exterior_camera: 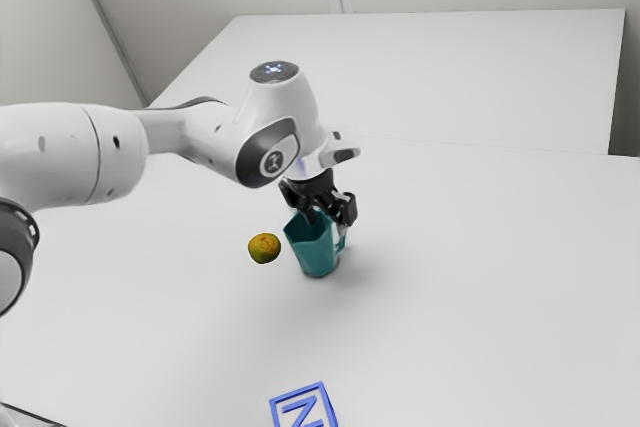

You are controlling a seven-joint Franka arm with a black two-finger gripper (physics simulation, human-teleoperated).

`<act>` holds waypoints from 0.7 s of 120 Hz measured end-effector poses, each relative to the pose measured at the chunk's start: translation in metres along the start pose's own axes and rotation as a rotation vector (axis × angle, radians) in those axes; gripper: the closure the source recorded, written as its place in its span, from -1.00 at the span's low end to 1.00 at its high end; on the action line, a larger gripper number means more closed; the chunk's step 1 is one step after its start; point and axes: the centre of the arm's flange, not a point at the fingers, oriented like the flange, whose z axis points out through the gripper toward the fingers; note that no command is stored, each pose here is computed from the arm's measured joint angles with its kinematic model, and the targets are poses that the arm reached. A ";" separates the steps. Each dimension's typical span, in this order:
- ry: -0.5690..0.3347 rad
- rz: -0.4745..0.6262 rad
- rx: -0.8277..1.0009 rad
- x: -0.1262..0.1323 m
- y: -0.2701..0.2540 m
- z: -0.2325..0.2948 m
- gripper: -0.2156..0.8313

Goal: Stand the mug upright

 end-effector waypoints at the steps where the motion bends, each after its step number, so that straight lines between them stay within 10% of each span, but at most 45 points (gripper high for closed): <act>1: 0.003 -0.001 -0.001 0.000 0.000 -0.003 -0.20; 43: 0.113 -0.003 -0.012 0.041 -0.055 -0.161 -0.51; 84: 0.000 0.069 -0.005 0.054 -0.105 -0.200 -0.57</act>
